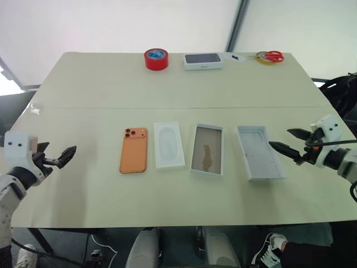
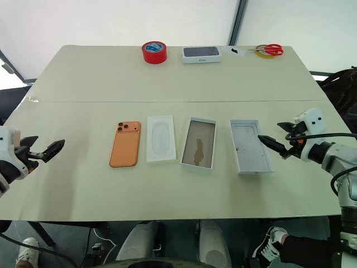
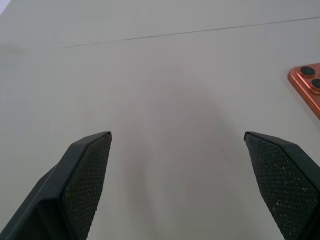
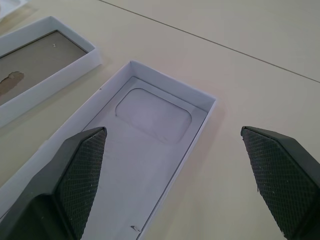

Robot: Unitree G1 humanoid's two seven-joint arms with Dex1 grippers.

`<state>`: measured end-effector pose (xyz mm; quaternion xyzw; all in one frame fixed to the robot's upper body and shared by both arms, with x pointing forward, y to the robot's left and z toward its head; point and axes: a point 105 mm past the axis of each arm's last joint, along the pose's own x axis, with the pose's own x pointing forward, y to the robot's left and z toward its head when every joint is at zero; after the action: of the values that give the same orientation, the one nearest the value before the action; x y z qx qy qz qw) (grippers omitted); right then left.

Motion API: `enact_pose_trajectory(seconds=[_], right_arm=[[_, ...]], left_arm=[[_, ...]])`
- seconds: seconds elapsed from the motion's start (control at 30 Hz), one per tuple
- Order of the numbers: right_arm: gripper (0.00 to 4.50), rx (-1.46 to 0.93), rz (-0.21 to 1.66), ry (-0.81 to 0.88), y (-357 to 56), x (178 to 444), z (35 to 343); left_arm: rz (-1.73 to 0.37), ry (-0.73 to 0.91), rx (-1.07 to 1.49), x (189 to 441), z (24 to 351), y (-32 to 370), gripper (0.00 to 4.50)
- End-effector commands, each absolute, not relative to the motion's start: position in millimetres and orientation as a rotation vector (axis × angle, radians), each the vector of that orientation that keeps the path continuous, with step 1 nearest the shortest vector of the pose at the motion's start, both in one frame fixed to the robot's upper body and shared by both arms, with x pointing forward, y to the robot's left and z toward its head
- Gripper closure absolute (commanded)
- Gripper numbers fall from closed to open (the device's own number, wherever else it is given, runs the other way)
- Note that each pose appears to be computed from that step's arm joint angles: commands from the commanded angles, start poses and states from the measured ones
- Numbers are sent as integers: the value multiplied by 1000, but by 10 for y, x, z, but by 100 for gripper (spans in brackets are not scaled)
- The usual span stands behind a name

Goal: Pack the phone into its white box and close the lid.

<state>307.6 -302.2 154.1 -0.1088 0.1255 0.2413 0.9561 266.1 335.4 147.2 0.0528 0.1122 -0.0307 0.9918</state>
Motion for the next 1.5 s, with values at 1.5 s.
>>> enact_pose_trajectory(seconds=[1.5], right_arm=[[0,-366,865,57,-1633,3136,1836]], left_arm=[[-359,514,-306,3219,1252,1013,5]])
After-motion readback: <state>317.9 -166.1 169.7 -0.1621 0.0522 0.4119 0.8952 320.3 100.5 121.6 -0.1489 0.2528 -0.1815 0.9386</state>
